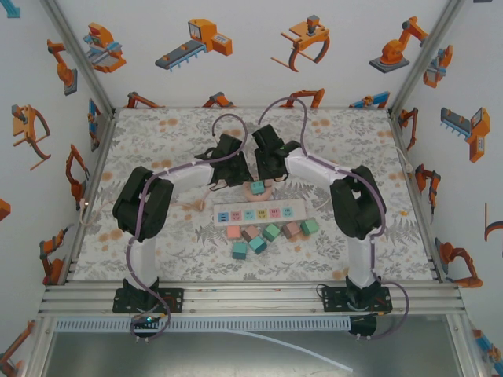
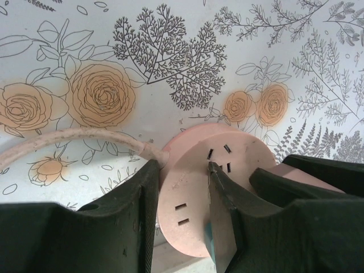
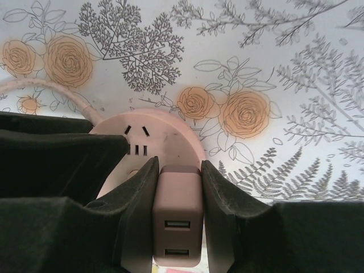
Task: Pull the plug off the socket
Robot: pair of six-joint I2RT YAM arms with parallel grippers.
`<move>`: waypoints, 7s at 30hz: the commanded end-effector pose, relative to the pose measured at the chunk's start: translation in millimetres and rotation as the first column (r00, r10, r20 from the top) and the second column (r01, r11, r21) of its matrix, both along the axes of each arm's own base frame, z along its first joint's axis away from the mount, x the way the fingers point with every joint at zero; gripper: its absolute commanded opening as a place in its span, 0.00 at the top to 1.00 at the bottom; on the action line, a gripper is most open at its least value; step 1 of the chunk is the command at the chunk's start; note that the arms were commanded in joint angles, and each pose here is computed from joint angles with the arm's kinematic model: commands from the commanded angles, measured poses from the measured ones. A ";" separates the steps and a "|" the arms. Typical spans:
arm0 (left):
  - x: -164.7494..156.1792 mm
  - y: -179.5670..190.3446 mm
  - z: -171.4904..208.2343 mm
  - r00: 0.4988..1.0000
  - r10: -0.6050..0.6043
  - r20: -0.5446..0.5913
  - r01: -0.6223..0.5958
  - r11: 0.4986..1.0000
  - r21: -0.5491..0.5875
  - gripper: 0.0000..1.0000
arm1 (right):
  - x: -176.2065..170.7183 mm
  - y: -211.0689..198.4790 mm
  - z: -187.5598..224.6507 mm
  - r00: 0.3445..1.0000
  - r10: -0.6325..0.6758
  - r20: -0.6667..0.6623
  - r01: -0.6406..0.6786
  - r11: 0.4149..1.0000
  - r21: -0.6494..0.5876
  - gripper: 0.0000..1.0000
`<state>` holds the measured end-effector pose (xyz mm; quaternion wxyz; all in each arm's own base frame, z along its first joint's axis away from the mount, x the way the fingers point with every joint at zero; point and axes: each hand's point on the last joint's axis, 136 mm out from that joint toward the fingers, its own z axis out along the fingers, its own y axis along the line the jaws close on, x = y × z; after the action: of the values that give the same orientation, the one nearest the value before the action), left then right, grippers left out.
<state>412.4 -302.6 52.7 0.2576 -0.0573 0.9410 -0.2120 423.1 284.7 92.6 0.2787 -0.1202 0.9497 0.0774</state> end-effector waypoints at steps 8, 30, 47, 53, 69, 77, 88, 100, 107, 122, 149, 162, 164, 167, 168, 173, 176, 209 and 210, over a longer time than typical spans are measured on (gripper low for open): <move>-66.9 99.1 -125.0 0.956 0.125 -0.265 0.009 0.891 0.454 0.89 | 5.9 18.1 96.6 0.987 -0.016 0.159 -0.029 0.960 0.277 1.00; 6.1 56.9 3.5 0.998 0.053 -0.024 -0.049 0.989 0.139 0.71 | -59.8 -79.4 213.6 0.887 -0.236 0.397 -0.034 0.824 0.566 1.00; -2.4 49.6 155.5 0.956 -0.096 0.277 0.126 0.987 -0.095 0.49 | -128.7 -95.2 169.1 0.952 -0.239 0.193 0.035 0.709 0.704 1.00; -66.6 36.1 219.4 0.800 -0.345 0.491 0.452 0.885 -0.114 0.45 | -158.3 -74.2 112.4 0.998 -0.064 0.027 0.027 0.717 0.697 1.00; -289.5 19.6 174.7 -0.029 -0.825 0.565 0.949 0.154 0.273 0.26 | -223.7 -24.9 -29.8 0.958 0.233 -0.165 -0.129 0.869 0.477 1.00; -314.3 20.5 154.6 -0.151 -0.833 0.532 0.938 0.049 0.344 0.20 | -225.7 -30.4 -54.3 0.971 0.193 -0.139 -0.120 0.902 0.415 0.69; -321.7 16.5 137.5 -0.157 -0.863 0.481 0.948 0.004 0.317 0.09 | -215.6 -57.2 -47.8 0.990 0.101 -0.095 -0.070 0.954 0.293 0.51; -270.1 -3.8 164.2 0.055 -0.777 0.627 0.872 0.343 0.349 0.01 | -159.0 -56.7 87.6 0.944 0.101 0.314 -0.169 0.965 0.199 0.47; -217.4 15.2 172.8 0.356 -0.716 0.600 0.711 0.624 0.323 0.03 | -114.7 -31.8 170.5 0.813 0.088 0.576 -0.226 0.959 0.173 0.47; -56.9 154.4 160.1 0.913 0.235 0.334 -0.233 0.971 -0.049 0.01 | -38.0 -59.8 206.8 0.709 -0.522 0.475 0.370 0.848 0.380 0.46; -0.7 101.2 40.6 0.996 -0.092 0.013 0.092 0.996 0.008 0.29 | -51.8 40.9 12.2 0.384 -0.778 -0.497 0.921 0.361 0.146 0.47; -11.0 82.6 18.1 0.997 -0.074 -0.027 0.076 0.996 0.054 0.35 | -58.0 18.8 -22.7 0.327 -0.846 -0.422 0.940 0.338 0.050 0.51; -13.4 79.0 13.8 0.998 -0.053 -0.041 0.055 0.998 0.044 0.36 | -56.9 14.4 -24.6 0.328 -0.856 -0.400 0.940 0.338 0.047 0.57; -15.7 77.1 12.7 0.999 -0.022 -0.039 0.024 0.999 0.046 0.37 | -54.7 7.0 -26.3 0.335 -0.867 -0.369 0.937 0.346 0.039 0.66; -16.3 78.2 13.2 0.999 -0.008 -0.033 0.010 0.999 0.053 0.37 | -53.7 4.2 -25.9 0.340 -0.871 -0.355 0.936 0.350 0.038 0.67; -18.9 94.8 28.0 0.992 0.128 -0.024 -0.126 0.990 0.056 0.39 | -39.9 -17.7 -15.2 0.430 -0.876 -0.217 0.899 0.438 0.016 0.73; -18.6 96.7 41.2 0.989 0.146 0.003 -0.146 0.988 0.039 0.39 | -25.0 -30.4 -6.8 0.528 -0.839 -0.127 0.843 0.536 -0.036 0.78; 0.5 20.2 -21.5 0.977 -0.178 -0.116 0.183 0.983 0.032 0.45 | 11.4 34.4 26.1 0.980 -0.194 -0.043 0.197 0.977 0.087 1.00; -3.2 18.3 -25.5 0.971 -0.199 -0.131 0.204 0.978 0.030 0.45 | 13.1 36.7 28.0 0.982 -0.185 -0.039 0.188 0.976 0.109 1.00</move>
<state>430.5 -282.0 56.3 0.2272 -0.0194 0.9477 -0.2234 432.8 307.8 92.0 0.2537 -0.0011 0.9658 0.0529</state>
